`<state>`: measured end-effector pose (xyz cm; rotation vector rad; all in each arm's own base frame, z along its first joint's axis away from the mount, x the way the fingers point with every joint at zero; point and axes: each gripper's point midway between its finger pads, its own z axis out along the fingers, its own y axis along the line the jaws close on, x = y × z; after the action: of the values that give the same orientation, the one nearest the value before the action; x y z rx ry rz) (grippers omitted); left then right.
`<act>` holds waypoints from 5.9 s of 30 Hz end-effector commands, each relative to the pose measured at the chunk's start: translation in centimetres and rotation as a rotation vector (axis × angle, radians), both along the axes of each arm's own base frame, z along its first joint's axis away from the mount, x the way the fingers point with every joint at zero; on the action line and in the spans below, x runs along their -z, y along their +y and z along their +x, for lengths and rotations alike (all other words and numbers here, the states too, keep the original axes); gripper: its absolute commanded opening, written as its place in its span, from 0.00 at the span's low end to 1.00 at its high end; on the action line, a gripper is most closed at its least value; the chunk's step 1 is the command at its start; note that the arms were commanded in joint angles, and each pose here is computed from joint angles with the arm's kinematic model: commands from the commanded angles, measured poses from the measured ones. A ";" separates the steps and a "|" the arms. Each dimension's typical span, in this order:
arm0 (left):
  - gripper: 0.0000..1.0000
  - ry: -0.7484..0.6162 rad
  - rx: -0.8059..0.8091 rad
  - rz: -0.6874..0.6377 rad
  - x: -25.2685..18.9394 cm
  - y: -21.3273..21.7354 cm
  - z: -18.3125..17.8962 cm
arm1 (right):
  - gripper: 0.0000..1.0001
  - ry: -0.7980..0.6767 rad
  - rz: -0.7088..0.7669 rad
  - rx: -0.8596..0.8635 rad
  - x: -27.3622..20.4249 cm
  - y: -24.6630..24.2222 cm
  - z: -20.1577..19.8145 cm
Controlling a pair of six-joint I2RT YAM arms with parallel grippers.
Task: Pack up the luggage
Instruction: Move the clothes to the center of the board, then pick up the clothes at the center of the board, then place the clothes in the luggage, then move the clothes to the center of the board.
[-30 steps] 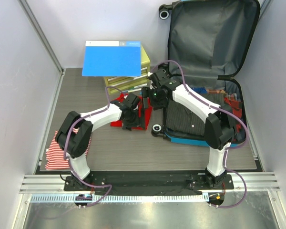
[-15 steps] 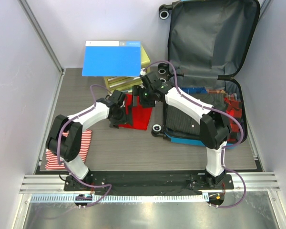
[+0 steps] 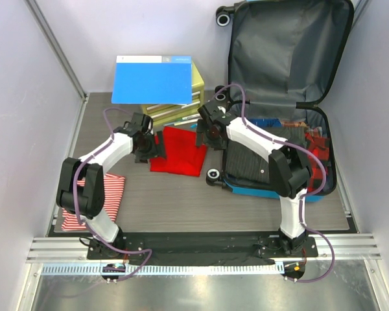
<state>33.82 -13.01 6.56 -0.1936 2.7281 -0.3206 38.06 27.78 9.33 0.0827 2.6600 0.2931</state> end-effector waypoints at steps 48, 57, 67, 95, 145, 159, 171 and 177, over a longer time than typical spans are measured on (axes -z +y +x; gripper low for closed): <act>0.81 -0.078 0.111 -0.179 -0.1 -3.2 0.9 | 0.04 0.181 0.124 -0.049 7.2 4.4 -1.2; 0.84 -0.108 0.058 -0.125 -1.2 -1.0 0.8 | 0.01 0.060 0.138 -0.060 0.4 4.6 0.5; 0.84 -0.093 -0.005 -0.112 -0.5 1.6 0.7 | 0.01 0.016 0.075 -0.035 -4.7 2.4 0.1; 0.84 -0.025 -0.028 -0.127 2.1 2.3 0.1 | 0.01 0.111 -0.224 0.050 -13.1 -16.6 -0.4; 0.85 -0.131 -0.053 -0.090 -3.3 3.2 1.2 | 0.69 -0.159 -0.015 0.169 -16.1 -19.4 2.9; 0.89 -0.060 -0.287 0.196 -3.1 11.8 -5.3 | 0.69 0.157 -0.111 0.273 -0.5 -24.2 -0.3; 0.74 0.063 -0.447 0.267 -0.5 15.6 -9.1 | 0.69 0.114 0.041 0.189 -1.3 -21.8 1.6; 0.65 0.130 -0.450 0.240 2.5 14.9 -9.6 | 0.69 0.030 0.113 0.159 -4.7 -20.7 2.4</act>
<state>24.48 1.92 5.95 -0.7196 2.7028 0.1445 38.86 6.40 10.87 0.3924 2.7518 0.3114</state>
